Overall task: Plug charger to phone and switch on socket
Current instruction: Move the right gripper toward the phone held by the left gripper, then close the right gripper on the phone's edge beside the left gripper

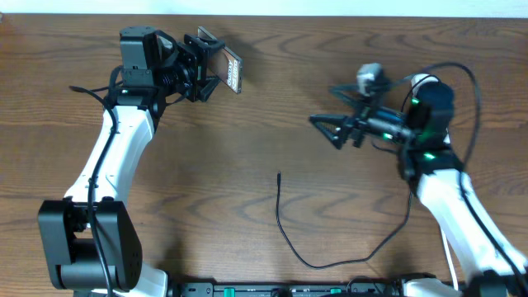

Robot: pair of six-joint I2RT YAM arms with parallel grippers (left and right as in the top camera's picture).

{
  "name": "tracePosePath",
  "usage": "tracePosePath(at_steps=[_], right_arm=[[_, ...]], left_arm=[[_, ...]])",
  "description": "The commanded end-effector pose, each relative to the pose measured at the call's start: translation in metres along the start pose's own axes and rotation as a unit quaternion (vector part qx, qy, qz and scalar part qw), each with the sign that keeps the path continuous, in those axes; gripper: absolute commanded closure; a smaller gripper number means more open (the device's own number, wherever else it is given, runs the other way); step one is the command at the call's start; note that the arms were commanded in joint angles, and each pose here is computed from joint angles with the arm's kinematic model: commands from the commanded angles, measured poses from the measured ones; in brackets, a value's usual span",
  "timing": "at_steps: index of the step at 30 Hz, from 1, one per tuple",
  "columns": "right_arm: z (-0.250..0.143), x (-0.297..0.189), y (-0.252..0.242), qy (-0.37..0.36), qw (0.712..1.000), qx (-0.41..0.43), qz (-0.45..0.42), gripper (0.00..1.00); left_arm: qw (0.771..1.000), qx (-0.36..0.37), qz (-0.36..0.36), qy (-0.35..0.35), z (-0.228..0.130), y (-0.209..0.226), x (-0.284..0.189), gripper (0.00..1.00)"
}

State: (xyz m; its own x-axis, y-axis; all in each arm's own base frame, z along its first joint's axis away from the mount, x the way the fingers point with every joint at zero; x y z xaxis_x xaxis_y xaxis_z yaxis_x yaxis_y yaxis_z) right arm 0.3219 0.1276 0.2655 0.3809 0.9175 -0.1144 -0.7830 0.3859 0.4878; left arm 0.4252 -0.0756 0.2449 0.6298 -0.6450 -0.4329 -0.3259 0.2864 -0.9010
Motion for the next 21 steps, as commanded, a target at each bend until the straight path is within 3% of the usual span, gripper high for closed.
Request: tracePosePath(at_steps=[1,6,11,12,14,16,18,21], right_arm=[[0.0,0.027,0.027,0.025,0.989,-0.035,0.138,0.01],[-0.002,0.049,0.038,0.014,0.985,-0.055,0.164,0.01],[0.007,0.063,0.028,-0.03,0.996,0.04,0.076,0.01],[0.009,0.064,0.025,-0.042,0.996,0.061,0.057,0.02],[0.011,0.065,0.014,-0.062,0.991,0.116,0.012,0.15],[0.009,0.066,0.004,-0.076,0.982,0.172,-0.028,0.12],[0.004,0.069,0.001,-0.074,0.979,0.186,-0.049,0.04],[-0.001,0.074,0.002,-0.068,0.977,0.191,-0.061,0.03]], left_arm=[[1.0,-0.003,-0.01,-0.016,0.002,-0.009,-0.008,0.93],[1.0,0.002,-0.017,0.003,-0.003,-0.011,-0.008,0.93],[1.0,0.004,-0.012,0.009,-0.006,-0.009,-0.006,0.93],[1.0,0.007,-0.012,0.011,-0.008,-0.01,-0.005,0.93],[1.0,0.01,-0.012,0.017,-0.012,-0.011,-0.002,0.93],[1.0,0.013,-0.011,0.024,-0.018,-0.013,0.001,0.93],[0.999,0.018,-0.011,0.034,-0.026,-0.014,0.006,0.93],[0.998,0.025,-0.011,0.048,-0.037,-0.017,0.012,0.93]])
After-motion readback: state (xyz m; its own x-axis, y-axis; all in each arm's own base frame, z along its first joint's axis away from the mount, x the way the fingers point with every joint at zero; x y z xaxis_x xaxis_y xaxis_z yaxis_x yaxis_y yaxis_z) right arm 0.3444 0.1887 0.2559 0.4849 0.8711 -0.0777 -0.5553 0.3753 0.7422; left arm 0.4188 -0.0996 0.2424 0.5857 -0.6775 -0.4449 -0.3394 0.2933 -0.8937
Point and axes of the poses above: each gripper's point midway between its finger pads, its own x axis out along the fingers, its own y axis along the line the jaws close on, z = x × y, the point moved 7 cm from there along -x, back along the fingers, and after that the axes turned 10 degrees about x, right-handed, at the moved point
